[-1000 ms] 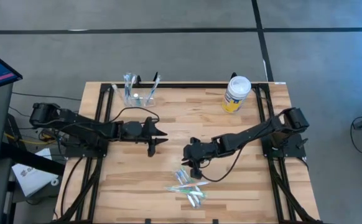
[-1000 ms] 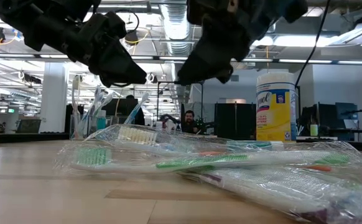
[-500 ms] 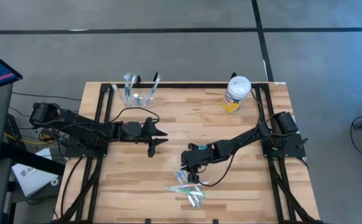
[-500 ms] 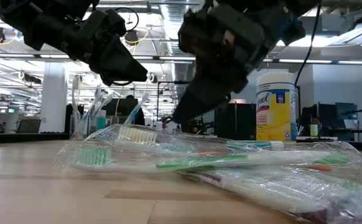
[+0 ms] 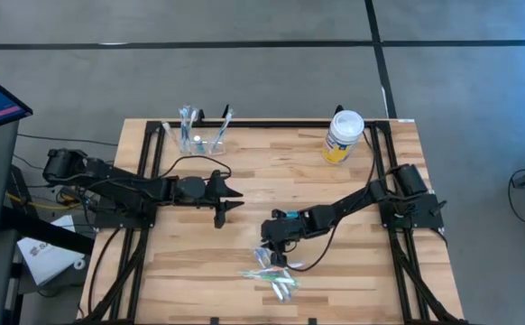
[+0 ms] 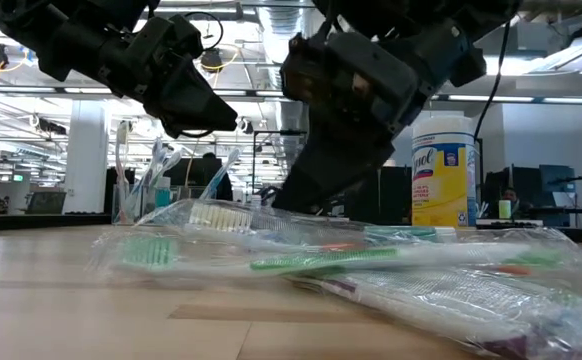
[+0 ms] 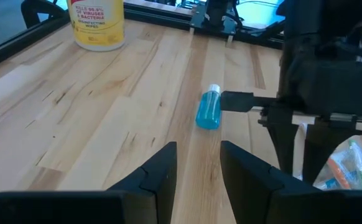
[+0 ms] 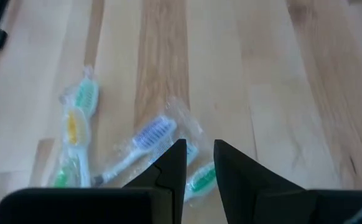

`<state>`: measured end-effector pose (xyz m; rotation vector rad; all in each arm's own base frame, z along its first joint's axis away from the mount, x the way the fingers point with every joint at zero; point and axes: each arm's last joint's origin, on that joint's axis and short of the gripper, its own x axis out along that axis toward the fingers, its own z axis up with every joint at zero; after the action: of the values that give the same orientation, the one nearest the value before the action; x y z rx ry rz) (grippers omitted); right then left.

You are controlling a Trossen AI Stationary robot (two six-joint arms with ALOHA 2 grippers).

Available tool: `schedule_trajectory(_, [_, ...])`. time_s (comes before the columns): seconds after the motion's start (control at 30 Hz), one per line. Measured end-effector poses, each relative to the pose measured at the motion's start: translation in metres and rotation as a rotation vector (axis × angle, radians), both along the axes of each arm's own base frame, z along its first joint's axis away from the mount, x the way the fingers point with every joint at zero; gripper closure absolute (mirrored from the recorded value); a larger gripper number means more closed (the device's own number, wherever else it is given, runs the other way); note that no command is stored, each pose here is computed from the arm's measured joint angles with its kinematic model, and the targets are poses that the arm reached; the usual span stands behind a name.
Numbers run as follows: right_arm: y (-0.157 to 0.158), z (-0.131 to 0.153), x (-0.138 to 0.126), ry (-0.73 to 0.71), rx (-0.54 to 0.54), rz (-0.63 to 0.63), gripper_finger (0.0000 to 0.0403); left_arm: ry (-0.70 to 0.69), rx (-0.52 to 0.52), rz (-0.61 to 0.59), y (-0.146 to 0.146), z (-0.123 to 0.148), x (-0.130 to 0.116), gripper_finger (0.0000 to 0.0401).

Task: Pick & Place toothbrushing station
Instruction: Put the green toothbrush into the transparent organizer

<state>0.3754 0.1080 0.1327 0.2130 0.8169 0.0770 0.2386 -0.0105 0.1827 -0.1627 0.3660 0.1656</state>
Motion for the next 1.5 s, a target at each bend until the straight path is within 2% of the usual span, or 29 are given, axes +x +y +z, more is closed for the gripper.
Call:
schedule_trajectory(0.5, [-0.012,0.000,0.003,-0.002,-0.005,-0.028,0.0329,-0.001,0.000,0.000,0.000,0.000,0.000,0.0284])
schedule_trajectory(0.7, [-0.011,0.003,0.006,-0.047,-0.006,-0.016,0.0329,-0.002,0.000,0.000,0.000,0.000,0.000,0.0284])
schedule_trajectory(1.5, [-0.013,-0.001,0.003,0.003,-0.013,-0.028,0.0329,-0.014,-0.003,0.001,0.000,-0.009,-0.006,0.0284])
